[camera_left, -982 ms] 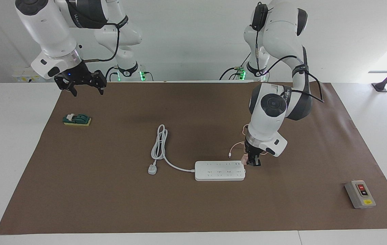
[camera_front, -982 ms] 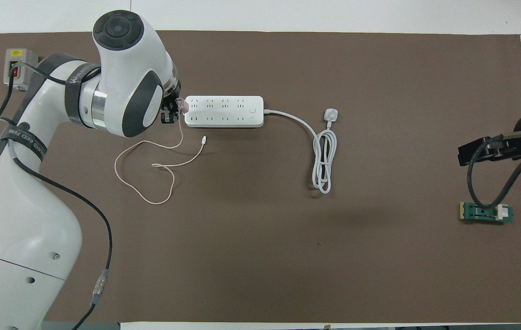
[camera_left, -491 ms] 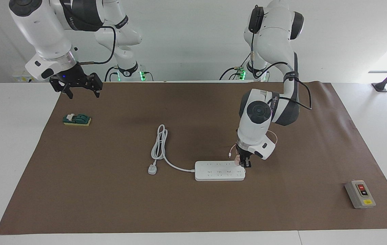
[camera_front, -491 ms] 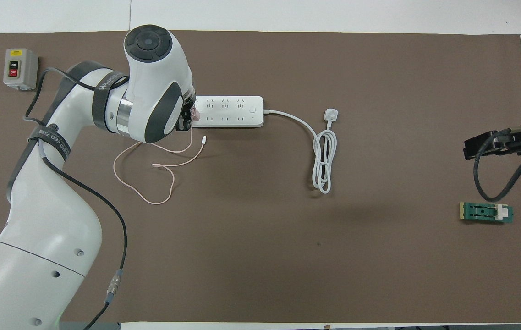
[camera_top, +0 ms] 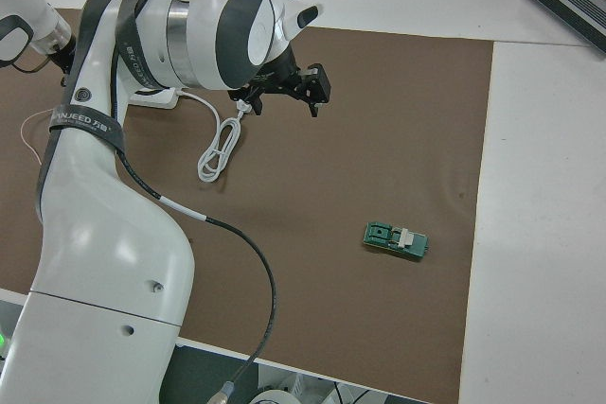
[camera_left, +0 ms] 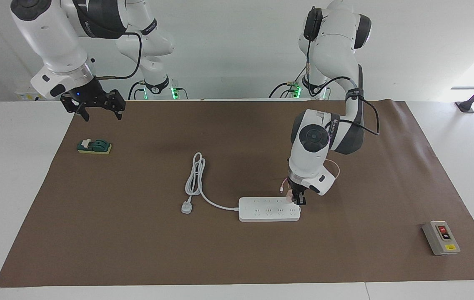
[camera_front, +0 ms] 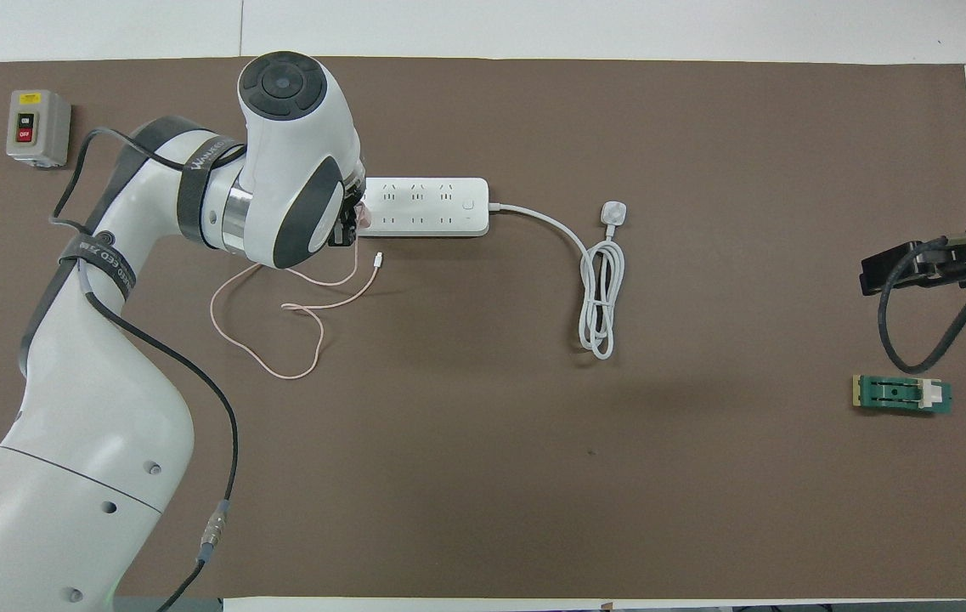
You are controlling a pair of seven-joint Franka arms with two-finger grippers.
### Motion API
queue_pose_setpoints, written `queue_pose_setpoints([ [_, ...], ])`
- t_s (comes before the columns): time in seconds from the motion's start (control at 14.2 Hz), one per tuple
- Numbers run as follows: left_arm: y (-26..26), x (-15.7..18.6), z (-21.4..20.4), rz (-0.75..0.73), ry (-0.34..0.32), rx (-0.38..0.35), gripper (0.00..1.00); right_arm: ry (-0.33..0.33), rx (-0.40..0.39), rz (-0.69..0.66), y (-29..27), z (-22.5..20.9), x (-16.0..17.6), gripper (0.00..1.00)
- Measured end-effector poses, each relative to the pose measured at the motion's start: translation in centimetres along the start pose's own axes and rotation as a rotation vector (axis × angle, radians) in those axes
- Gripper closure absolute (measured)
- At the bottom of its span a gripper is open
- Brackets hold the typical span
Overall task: Plug charger into power strip
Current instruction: 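Push the charger prongs into the nearest power strip socket, left gripper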
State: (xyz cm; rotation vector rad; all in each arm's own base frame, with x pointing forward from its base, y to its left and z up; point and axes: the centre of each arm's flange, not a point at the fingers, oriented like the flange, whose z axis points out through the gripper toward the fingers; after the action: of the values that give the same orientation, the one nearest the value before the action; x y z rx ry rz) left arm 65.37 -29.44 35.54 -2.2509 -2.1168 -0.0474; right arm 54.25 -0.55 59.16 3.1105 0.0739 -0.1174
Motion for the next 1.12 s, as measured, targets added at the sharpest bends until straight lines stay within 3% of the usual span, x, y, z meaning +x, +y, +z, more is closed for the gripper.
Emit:
queue_pose_setpoints([
  [1.12,0.0,-0.4,0.6,0.015,0.014,-0.015,0.69,-0.014,0.000,-0.005,-0.3,-1.4,-0.5,0.00],
])
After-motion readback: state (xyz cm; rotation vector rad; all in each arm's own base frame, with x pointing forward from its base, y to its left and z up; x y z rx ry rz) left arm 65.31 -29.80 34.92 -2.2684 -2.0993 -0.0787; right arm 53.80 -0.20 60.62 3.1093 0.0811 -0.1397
